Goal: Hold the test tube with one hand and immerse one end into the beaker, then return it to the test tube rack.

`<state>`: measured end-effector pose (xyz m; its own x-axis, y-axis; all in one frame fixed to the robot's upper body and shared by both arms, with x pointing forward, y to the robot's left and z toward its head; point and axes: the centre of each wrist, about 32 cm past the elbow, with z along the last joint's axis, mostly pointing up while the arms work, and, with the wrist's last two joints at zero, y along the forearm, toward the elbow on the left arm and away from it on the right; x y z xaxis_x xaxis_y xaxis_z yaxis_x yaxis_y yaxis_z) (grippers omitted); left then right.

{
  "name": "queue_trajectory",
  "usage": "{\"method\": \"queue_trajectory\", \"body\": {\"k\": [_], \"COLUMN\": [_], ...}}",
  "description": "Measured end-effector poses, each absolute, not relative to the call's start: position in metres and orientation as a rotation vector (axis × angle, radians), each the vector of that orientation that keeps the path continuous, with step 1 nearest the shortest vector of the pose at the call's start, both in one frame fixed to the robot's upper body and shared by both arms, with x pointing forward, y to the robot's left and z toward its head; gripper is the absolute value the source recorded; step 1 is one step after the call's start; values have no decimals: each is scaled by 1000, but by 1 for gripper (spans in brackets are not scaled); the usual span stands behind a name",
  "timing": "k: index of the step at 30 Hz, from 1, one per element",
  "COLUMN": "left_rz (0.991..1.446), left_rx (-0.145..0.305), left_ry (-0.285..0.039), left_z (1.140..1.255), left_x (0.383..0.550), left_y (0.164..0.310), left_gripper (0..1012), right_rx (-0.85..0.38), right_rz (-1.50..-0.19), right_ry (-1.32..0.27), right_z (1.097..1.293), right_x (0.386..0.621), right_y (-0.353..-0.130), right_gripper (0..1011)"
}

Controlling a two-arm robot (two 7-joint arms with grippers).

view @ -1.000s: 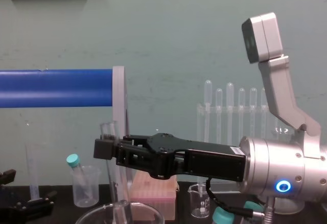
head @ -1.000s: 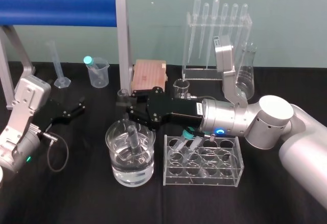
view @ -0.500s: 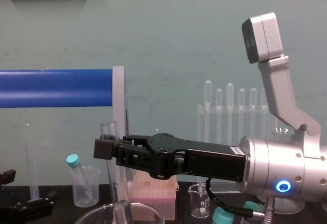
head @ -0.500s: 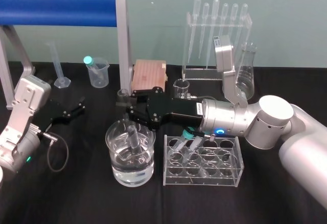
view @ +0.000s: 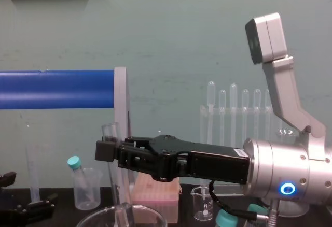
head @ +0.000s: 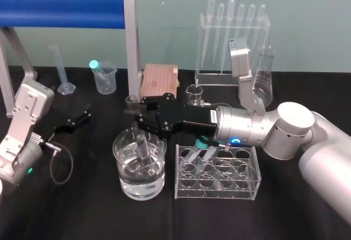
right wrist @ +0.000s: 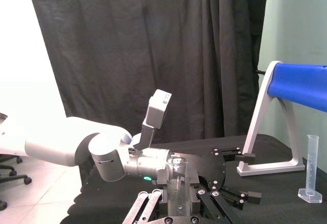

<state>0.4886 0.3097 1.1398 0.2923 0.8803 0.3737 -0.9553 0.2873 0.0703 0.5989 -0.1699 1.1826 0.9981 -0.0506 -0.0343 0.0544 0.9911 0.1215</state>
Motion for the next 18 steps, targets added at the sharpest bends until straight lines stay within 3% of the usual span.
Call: {"method": "queue_trajectory", "body": {"k": [18], "left_rz": [1248], "left_rx": [304], "left_ry": [-285], "left_z": [1140], "left_x": [489], "left_y": [310], "left_gripper": [1000], "right_rx": [124], "right_rz": [-51], "right_ry": [29], "right_z": [1183], "right_x": [599], "right_y": [-170], "right_gripper": [228]}}
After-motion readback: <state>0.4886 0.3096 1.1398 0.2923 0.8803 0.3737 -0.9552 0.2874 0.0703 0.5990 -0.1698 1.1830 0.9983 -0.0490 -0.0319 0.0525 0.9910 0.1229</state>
